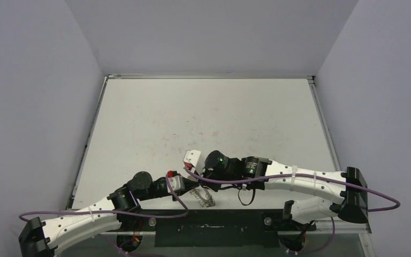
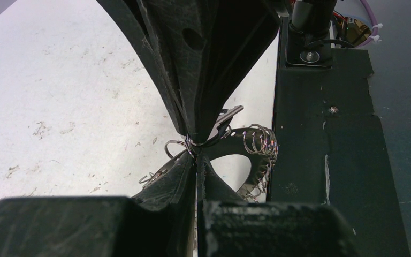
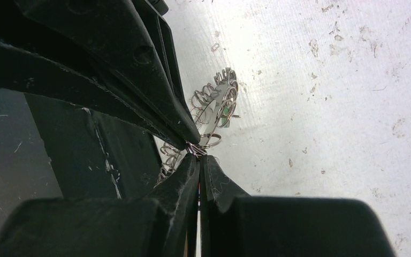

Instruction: Put the keys on the keyring

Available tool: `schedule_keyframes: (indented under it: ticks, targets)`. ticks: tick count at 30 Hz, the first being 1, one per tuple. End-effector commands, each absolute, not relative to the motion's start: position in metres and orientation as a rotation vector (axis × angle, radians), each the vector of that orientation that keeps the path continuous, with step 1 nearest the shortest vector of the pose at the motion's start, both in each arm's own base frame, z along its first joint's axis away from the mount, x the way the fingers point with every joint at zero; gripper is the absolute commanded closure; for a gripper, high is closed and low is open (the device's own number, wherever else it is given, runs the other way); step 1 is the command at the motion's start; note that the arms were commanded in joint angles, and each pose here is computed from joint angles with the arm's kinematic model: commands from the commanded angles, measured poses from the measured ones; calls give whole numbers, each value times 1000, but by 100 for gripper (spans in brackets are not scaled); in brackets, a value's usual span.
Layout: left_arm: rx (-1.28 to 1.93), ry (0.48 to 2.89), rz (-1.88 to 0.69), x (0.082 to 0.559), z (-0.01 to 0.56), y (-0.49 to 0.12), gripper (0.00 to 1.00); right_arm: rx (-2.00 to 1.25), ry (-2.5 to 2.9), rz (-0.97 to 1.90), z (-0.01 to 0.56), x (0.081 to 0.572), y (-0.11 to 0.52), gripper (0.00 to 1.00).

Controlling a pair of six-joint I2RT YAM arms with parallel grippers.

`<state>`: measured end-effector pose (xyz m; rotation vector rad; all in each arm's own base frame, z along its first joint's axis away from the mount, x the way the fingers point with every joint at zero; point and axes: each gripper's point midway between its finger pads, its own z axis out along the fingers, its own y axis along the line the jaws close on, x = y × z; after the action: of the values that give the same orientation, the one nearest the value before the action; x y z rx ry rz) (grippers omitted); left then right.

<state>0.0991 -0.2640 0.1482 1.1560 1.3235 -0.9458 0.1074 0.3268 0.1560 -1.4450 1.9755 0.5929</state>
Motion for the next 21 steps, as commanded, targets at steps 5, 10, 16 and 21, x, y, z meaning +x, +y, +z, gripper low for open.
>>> schedule_keyframes:
  ticks: [5,10,16,21]
  targets:
    - [1148,1246,-1004,91,172,-269,100,-1316,2002,560,162,129,319,100]
    - [1144,1245,-1002,91,172,-268,100,-1289,2008,566,163,133,315,100]
    - [1139,1244,-999,92,173,-268,100,-1303,2020,532,157,135,311,100]
    - [1132,1243,-997,92,173,-267,100,-1312,2030,511,153,136,310,100]
